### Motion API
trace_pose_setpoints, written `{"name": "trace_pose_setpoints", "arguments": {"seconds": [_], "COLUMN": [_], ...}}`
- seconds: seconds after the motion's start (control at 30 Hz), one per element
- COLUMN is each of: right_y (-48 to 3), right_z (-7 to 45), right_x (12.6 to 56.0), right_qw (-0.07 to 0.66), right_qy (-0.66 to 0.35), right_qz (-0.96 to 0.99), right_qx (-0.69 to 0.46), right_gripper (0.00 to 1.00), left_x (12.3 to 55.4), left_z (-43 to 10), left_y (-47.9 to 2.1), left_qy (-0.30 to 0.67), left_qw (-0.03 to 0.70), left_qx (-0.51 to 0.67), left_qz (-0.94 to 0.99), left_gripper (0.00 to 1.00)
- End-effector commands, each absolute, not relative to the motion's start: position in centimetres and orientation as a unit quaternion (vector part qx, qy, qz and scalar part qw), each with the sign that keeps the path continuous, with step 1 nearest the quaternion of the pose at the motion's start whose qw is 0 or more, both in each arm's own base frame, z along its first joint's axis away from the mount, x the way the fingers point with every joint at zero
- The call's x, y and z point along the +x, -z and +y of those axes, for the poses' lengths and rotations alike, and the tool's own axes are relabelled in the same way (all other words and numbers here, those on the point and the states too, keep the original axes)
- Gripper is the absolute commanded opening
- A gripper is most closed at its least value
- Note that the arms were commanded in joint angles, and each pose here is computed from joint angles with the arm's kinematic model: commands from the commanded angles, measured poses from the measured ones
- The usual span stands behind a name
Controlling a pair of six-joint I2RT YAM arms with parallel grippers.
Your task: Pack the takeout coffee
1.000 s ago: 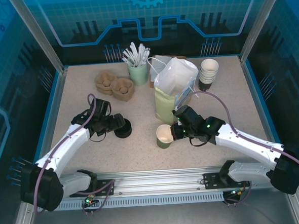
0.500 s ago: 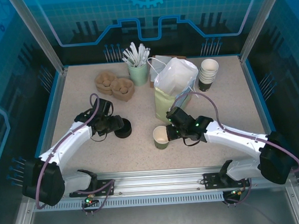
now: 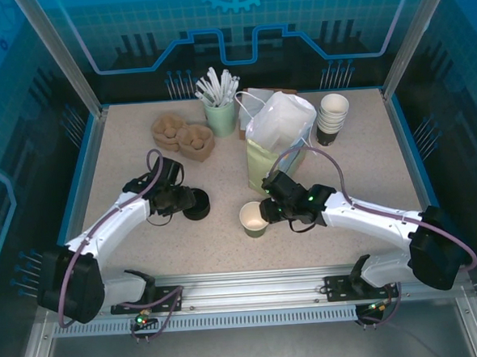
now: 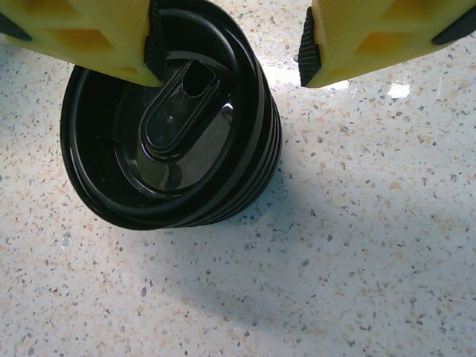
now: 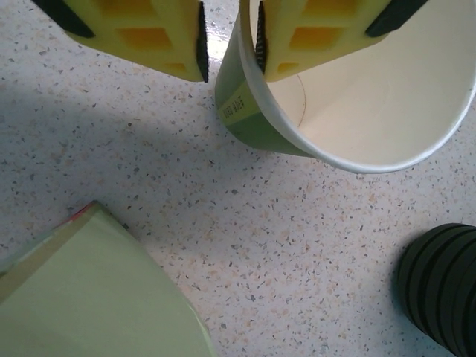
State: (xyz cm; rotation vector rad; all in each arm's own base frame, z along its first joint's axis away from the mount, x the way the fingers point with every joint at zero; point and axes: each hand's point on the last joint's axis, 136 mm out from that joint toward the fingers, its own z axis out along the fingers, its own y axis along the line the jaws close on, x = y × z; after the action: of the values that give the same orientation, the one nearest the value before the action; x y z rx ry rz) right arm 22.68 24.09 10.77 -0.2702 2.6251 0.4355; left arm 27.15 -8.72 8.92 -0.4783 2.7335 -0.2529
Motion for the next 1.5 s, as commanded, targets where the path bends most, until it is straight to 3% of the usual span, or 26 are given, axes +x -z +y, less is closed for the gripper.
{"name": "trace_pose_setpoints", "arguments": {"seconds": [0.0, 0.27, 0.47, 0.77, 1.47], "right_y": [-12.1, -13.9, -15.8, -18.4, -18.6], "right_z": [24.5, 23.3, 22.6, 21.2, 21.8], "right_x": [22.8, 22.7, 22.8, 23.2, 23.6], "right_qw": [0.238, 0.256, 0.266, 0.285, 0.282], "right_qy": [-0.157, -0.151, -0.159, -0.191, -0.236], "right_qz": [0.954, 0.951, 0.947, 0.936, 0.928], "right_qx": [-0.096, -0.091, -0.091, -0.072, -0.059], "right_gripper": [0.34, 0.45, 0.47, 0.47, 0.43], "left_x": [27.3, 27.5, 27.4, 27.3, 26.7], "left_z": [-8.8, -9.1, -9.1, -8.7, -8.5], "left_y": [-9.1, -9.0, -8.8, -8.5, -8.0], "left_qy": [0.077, 0.071, 0.064, 0.051, 0.051], "left_qw": [0.178, 0.175, 0.171, 0.169, 0.188], "left_qx": [-0.16, -0.156, -0.157, -0.159, -0.176], "left_qz": [0.968, 0.97, 0.971, 0.971, 0.965], "left_gripper": [0.5, 0.41, 0.4, 0.38, 0.19]}}
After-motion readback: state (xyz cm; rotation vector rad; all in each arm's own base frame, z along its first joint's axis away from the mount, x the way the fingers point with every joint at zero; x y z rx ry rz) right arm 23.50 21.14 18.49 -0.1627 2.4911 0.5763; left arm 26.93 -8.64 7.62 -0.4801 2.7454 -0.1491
